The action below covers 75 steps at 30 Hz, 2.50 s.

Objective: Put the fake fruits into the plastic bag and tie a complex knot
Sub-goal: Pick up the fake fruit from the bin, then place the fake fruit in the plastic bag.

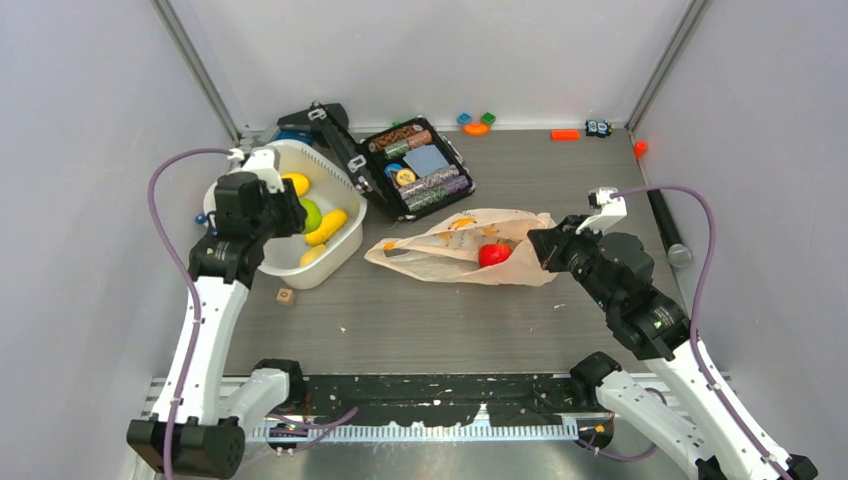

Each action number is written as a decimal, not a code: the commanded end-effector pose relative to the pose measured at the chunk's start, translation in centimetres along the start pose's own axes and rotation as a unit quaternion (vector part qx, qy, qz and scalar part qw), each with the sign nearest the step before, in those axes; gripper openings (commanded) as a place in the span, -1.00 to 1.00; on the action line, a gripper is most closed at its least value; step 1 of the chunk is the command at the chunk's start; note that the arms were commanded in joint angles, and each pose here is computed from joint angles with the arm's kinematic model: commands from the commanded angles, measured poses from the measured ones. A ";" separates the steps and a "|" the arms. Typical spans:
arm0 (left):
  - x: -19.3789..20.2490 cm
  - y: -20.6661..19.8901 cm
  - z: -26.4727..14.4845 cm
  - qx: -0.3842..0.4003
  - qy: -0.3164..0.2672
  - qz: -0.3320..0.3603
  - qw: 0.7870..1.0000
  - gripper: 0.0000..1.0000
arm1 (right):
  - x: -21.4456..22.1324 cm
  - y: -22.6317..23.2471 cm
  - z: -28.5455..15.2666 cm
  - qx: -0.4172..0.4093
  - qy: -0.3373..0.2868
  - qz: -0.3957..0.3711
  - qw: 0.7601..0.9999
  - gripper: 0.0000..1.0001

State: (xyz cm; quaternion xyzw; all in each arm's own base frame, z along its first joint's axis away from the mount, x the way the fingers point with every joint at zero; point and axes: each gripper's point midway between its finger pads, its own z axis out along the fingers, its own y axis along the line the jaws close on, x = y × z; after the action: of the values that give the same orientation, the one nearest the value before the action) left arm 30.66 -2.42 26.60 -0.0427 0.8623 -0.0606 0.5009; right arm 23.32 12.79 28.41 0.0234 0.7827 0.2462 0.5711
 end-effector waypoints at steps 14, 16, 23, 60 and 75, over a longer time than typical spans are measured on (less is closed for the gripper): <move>3.5 -21.6 -7.5 0.327 0.022 0.174 0.928 -0.73 | -2.1 1.5 -0.4 -0.027 -0.027 0.003 0.999 -0.89; 4.0 -23.6 -6.6 0.343 0.030 0.181 0.921 -0.73 | -2.1 1.6 -0.4 -0.029 -0.026 0.004 0.999 -0.89; 4.9 -29.2 -3.6 0.391 0.053 0.158 0.905 -0.73 | -2.2 1.5 -0.9 -0.031 -0.032 0.006 0.999 -0.90; 11.0 -43.5 2.9 0.472 0.113 0.097 0.869 -0.49 | -1.5 1.7 -0.2 -0.035 -0.019 0.013 0.999 -0.90; 9.5 -41.3 2.3 0.443 0.085 0.133 0.883 0.67 | -1.7 1.5 -0.4 -0.030 -0.022 0.010 0.999 -0.90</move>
State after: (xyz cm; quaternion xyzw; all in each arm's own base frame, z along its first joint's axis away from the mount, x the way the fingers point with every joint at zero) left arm 28.17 -45.56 18.76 0.2985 0.8081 -0.3749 0.3427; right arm 23.00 13.39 28.45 0.0148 0.7829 0.2615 0.5643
